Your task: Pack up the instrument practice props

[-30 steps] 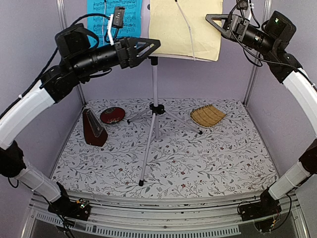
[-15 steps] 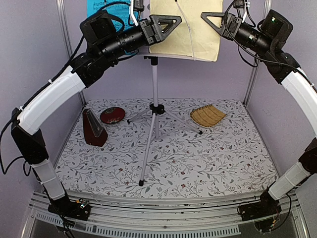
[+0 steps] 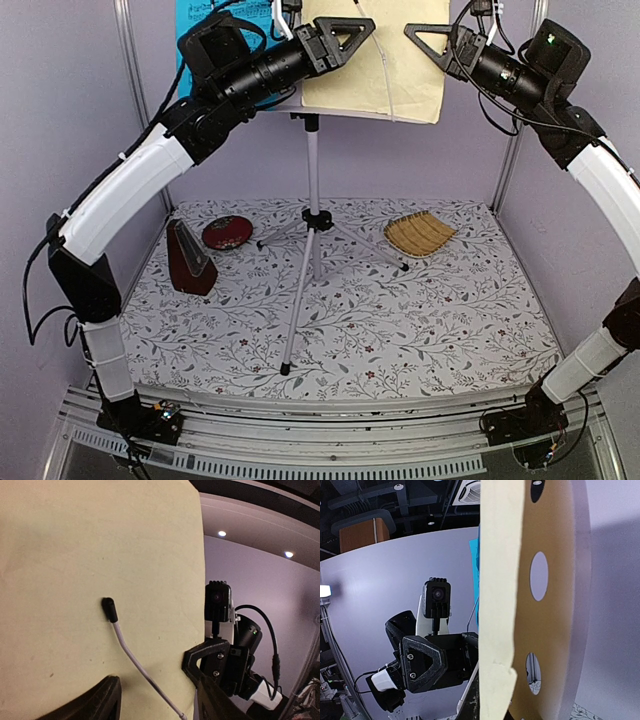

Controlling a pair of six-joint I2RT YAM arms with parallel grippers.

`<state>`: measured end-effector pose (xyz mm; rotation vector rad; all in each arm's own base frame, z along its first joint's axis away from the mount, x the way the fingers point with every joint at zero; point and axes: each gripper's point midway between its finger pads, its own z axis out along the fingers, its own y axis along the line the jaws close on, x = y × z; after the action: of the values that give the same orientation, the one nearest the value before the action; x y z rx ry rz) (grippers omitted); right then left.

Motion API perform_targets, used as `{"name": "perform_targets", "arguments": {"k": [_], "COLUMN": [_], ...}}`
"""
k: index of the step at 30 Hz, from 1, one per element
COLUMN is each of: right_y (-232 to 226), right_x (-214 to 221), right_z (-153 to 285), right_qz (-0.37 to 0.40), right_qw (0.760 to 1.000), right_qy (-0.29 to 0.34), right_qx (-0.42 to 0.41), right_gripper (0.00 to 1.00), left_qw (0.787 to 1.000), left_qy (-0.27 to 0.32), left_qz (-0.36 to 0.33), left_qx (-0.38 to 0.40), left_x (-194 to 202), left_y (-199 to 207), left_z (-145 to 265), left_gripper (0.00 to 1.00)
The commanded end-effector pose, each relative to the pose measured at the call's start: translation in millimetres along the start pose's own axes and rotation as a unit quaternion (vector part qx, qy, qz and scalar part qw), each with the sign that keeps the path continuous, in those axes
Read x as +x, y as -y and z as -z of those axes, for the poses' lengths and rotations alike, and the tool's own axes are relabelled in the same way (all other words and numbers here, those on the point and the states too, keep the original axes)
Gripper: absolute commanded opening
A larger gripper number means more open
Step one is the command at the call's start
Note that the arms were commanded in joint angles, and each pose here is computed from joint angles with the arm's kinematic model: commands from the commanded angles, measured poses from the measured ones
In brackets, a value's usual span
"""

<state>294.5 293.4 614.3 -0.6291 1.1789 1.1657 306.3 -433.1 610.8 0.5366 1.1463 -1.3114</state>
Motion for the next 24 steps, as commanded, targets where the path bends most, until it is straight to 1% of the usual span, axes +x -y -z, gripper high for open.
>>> {"name": "perform_targets", "arguments": {"k": [1,6,8,9,10,13,17,22,24], "right_y": [-0.1,0.4,0.1,0.0,-0.3,-0.5,0.0,-0.4,1.0], "right_x": [-3.0,-1.5,-1.1,-1.4,-1.4,-1.3,-0.3,-1.1,-1.4], "right_z": [-3.0,-3.8,-4.4,-4.4,-4.5,-5.1,-5.0,-3.1,-2.3], "right_qz": [0.008,0.009,0.009,0.008,0.008,0.009,0.007,0.01,0.012], "right_qw": [1.0,1.0,1.0,1.0,1.0,1.0,1.0,1.0,1.0], "right_qy": [0.008,0.008,0.008,0.009,0.009,0.01,0.009,0.013,0.014], "right_qx": [0.003,0.003,0.002,0.002,0.001,0.001,0.003,0.007,0.01], "right_gripper": [0.01,0.02,0.01,0.01,0.01,0.01,0.01,0.01,0.01], "left_qw": [1.0,1.0,0.999,1.0,1.0,0.999,0.999,0.999,0.999], "left_qy": [-0.006,0.001,0.006,-0.002,-0.005,-0.001,0.002,0.005,0.005], "left_qz": [0.007,0.009,0.008,0.01,0.011,0.009,0.003,-0.003,-0.006], "left_qx": [0.005,0.024,0.031,0.028,0.028,0.032,0.032,0.034,0.031], "left_x": [7.7,8.0,2.9,15.6,20.1,20.0,19.8,18.1,17.7], "left_y": [2.2,6.4,11.3,4.8,2.9,2.6,2.2,3.2,2.8], "left_z": [-5.8,-9.6,-9.1,-15.0,-17.3,-18.9,-19.3,-19.1,-18.6], "left_gripper": [0.53,0.41,0.39,0.38,0.36,0.32,0.19,0.01,0.0]}}
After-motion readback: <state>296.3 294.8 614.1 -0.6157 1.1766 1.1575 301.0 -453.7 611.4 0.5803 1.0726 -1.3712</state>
